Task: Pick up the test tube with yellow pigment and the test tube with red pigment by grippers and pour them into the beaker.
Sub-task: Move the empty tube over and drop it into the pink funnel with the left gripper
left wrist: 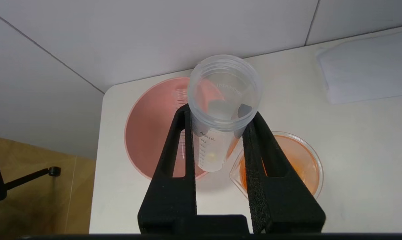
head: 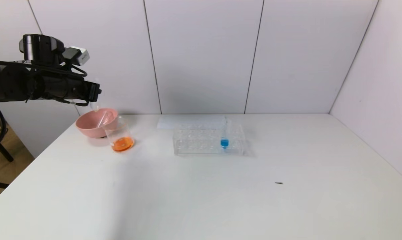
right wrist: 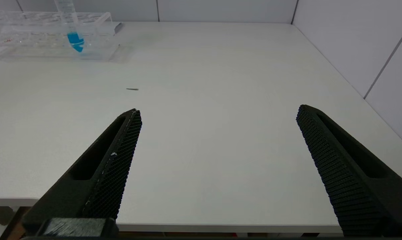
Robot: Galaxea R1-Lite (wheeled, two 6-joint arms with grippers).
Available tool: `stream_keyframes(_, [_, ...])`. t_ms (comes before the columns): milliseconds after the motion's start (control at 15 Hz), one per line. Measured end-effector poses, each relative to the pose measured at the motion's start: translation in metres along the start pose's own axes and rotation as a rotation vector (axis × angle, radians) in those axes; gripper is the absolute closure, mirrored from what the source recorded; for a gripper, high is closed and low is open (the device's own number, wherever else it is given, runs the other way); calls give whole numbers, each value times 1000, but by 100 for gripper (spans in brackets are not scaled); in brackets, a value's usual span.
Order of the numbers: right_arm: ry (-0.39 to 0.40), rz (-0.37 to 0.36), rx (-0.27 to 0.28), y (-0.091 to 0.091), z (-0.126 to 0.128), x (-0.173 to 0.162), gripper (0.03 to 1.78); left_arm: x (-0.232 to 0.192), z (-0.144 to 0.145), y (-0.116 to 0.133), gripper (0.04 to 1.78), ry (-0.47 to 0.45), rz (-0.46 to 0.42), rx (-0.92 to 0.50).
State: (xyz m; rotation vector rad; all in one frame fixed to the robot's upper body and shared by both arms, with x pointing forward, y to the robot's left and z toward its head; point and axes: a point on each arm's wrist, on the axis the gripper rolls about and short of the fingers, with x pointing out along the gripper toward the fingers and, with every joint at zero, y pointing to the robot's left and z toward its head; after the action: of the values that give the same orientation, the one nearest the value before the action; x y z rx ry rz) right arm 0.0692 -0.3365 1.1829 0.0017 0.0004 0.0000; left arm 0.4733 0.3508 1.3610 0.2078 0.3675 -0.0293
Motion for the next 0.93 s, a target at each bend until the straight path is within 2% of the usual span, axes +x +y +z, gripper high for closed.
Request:
stream_keyframes(267, [0, 0, 0, 0, 0, 0, 11, 3, -5, 2, 138, -73, 21, -48])
stream_keyframes(533, [0, 0, 0, 0, 0, 0, 11, 7, -13, 4, 138, -60, 26, -105])
stream_keyframes(933, [0, 0, 0, 0, 0, 0, 11, 11, -16, 9, 138, -115, 46, -116])
